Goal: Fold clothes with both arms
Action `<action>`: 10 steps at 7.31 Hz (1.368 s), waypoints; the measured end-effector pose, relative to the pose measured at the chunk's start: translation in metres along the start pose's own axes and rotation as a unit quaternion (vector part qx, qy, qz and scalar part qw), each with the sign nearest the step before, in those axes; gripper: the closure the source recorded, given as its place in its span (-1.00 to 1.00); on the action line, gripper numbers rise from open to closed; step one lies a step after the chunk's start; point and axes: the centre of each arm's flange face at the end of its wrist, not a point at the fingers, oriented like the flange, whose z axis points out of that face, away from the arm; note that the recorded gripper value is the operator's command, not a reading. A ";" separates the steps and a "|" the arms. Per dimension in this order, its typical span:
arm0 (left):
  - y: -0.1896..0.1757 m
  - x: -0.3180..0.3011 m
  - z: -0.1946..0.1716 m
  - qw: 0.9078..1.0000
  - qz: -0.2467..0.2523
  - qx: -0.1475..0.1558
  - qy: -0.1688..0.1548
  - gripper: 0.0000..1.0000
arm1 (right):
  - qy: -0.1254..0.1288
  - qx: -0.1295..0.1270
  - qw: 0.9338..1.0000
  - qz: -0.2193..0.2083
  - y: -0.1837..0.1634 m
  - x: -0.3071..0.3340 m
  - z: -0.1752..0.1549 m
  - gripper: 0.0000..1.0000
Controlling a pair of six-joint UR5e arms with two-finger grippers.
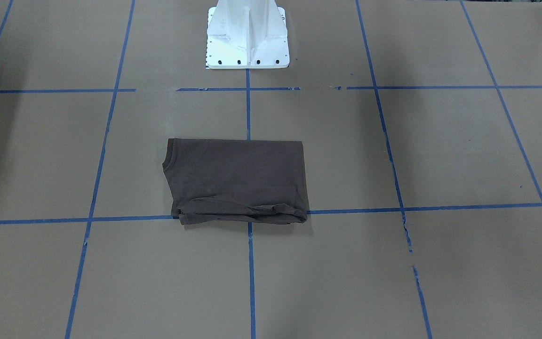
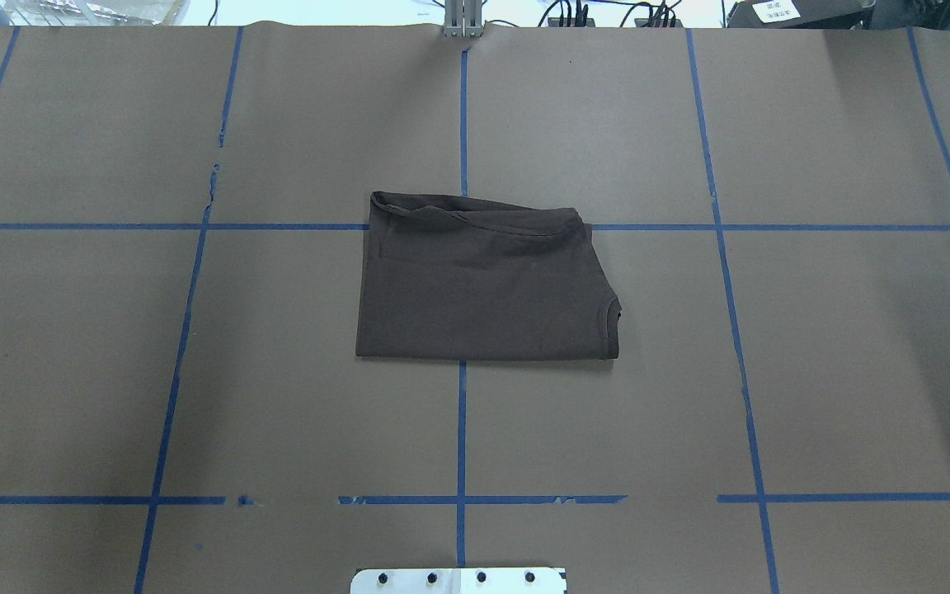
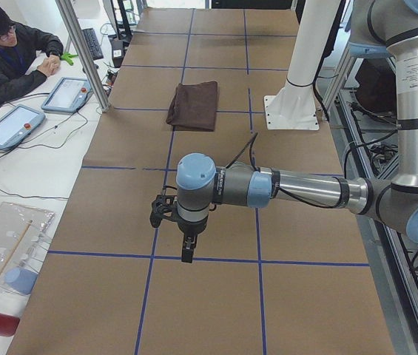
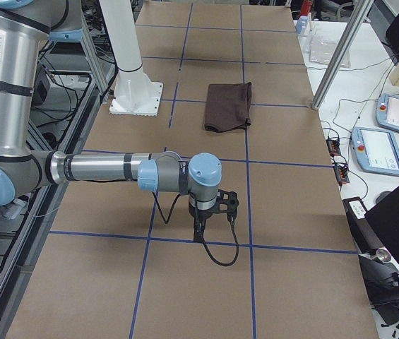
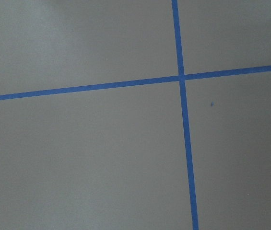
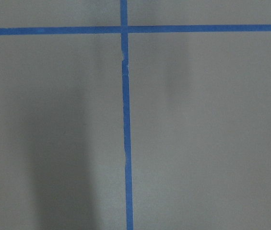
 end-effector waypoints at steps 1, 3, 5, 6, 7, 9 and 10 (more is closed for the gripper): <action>0.000 0.000 0.000 1.000 0.000 0.000 0.000 -1.00 | 0.000 -0.001 1.000 0.001 0.001 0.001 0.001 -1.00; 0.000 -0.001 0.000 1.000 0.000 0.000 -0.002 -1.00 | 0.000 -0.002 1.000 0.001 0.002 0.001 0.001 -1.00; 0.000 -0.001 0.000 1.000 0.000 0.000 -0.003 -1.00 | 0.000 -0.002 1.000 0.001 0.002 0.002 0.001 -1.00; 0.000 -0.001 0.000 1.000 0.000 0.000 -0.003 -1.00 | 0.000 -0.002 1.000 0.001 0.002 0.002 0.001 -1.00; 0.000 -0.001 0.000 1.000 0.000 0.000 -0.002 -1.00 | 0.000 -0.002 1.000 0.001 0.002 0.002 0.002 -1.00; 0.000 0.000 0.000 1.000 0.000 0.000 -0.002 -1.00 | 0.000 -0.003 1.000 0.001 0.003 0.002 0.002 -1.00; 0.000 0.000 0.000 1.000 0.000 0.000 -0.002 -1.00 | 0.000 -0.003 1.000 0.001 0.003 0.002 0.002 -1.00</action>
